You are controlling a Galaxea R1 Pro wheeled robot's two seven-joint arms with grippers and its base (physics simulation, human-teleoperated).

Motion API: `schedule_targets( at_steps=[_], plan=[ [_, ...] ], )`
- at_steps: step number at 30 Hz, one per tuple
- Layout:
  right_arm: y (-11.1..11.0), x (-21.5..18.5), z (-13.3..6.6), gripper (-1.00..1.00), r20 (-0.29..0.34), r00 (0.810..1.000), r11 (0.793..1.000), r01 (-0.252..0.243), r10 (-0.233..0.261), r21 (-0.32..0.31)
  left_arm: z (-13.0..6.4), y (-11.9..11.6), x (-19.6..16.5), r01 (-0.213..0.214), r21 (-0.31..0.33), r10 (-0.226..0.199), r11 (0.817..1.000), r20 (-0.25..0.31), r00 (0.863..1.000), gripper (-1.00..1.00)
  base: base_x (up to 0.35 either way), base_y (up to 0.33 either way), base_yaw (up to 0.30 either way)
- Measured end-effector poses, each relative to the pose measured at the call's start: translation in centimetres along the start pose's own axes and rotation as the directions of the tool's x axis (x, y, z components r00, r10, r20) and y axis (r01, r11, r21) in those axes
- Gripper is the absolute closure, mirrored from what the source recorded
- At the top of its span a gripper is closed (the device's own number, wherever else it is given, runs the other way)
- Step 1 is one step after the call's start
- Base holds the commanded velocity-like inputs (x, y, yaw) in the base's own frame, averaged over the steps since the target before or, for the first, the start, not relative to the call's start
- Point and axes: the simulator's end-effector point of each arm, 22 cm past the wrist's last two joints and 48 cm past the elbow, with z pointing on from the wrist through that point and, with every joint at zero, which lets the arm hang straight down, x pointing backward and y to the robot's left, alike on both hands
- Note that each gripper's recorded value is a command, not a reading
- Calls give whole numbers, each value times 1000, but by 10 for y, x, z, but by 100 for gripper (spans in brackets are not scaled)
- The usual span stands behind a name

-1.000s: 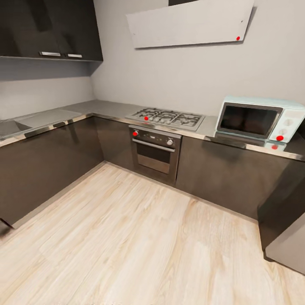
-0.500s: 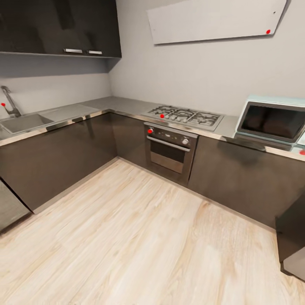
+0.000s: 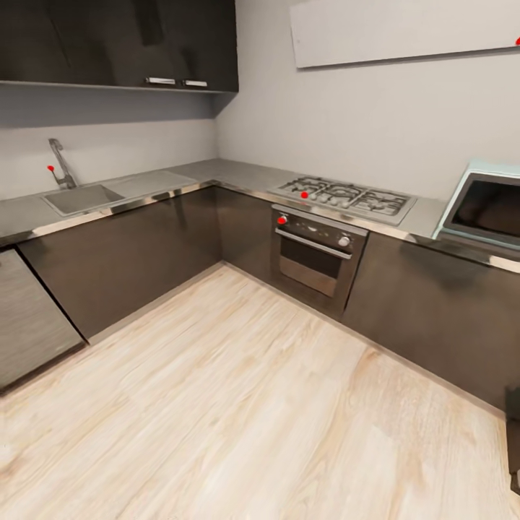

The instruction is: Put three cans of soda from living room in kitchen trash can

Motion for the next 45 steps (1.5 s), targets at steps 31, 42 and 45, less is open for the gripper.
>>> schedule_targets(
  at_steps=[31,42,45],
  plan=[
    [98,-394,-258,-100,461,873,977,205,-156,-58,-244,-29,-317,-109,140,47,984,386,921,-100,0,0,239],
    [91,-418,-269,-100,495,848,977,214,-186,0,-298,-14,-364,-147,75,87,986,518,851,-100,0,0,244],
    [88,-418,-268,-100,493,849,977,212,-188,7,-306,-11,-372,-150,65,93,987,533,841,-100,0,0,244]
  ],
)
